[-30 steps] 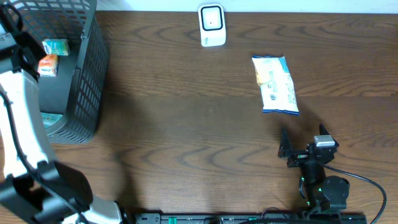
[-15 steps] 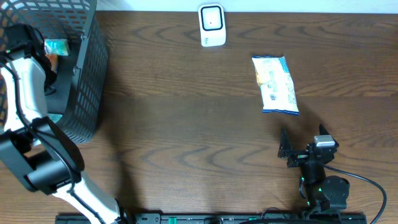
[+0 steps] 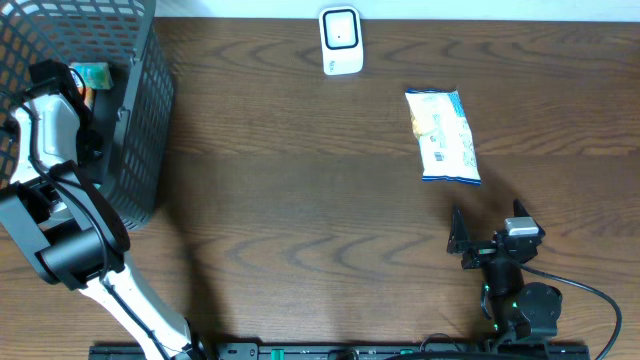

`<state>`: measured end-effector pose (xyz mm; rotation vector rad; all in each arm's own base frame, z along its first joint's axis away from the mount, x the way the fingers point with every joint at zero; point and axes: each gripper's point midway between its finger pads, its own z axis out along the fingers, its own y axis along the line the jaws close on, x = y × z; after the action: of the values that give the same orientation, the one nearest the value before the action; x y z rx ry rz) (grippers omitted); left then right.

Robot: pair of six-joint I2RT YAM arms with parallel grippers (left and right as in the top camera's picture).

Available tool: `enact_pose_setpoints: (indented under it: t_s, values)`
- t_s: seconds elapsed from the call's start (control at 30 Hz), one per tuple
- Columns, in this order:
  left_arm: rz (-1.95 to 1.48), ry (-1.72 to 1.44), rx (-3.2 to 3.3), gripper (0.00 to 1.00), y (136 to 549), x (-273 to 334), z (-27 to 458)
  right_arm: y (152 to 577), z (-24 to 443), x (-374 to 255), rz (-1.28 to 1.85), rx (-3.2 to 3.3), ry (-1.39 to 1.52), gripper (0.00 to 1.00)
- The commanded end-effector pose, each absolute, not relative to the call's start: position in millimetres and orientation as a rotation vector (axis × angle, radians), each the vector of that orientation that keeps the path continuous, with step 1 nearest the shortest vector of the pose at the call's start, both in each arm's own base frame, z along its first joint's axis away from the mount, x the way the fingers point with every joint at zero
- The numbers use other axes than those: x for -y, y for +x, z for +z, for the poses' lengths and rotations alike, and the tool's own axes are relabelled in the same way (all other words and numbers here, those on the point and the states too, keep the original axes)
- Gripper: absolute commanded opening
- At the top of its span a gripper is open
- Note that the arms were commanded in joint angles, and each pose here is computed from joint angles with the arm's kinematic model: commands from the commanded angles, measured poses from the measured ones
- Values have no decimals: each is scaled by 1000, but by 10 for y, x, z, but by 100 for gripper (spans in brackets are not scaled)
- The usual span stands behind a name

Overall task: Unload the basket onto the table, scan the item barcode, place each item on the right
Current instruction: 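Reach the left gripper into the basket and grasp the green packet, then lift the green packet and carry it toward the scanner with the left gripper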

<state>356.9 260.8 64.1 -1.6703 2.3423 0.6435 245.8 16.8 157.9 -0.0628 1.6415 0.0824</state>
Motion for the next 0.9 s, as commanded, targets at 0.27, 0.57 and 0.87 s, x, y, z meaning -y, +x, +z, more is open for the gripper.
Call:
enact_pose_setpoints:
  t_s: [0.27, 0.57, 0.87]
  values:
    - [662, -1798, -2367, 68, 3275, -2471, 298, 2454, 1576, -189, 81, -1641, -80, 99]
    - [665, -1820, -2393, 66, 3158, -2434, 168, 2454, 1576, -189, 81, -1641, -80, 99]
    - [539, -1835, -2431, 8, 3221, -2313, 127, 2454, 1576, -189, 81, -1641, -80, 99]
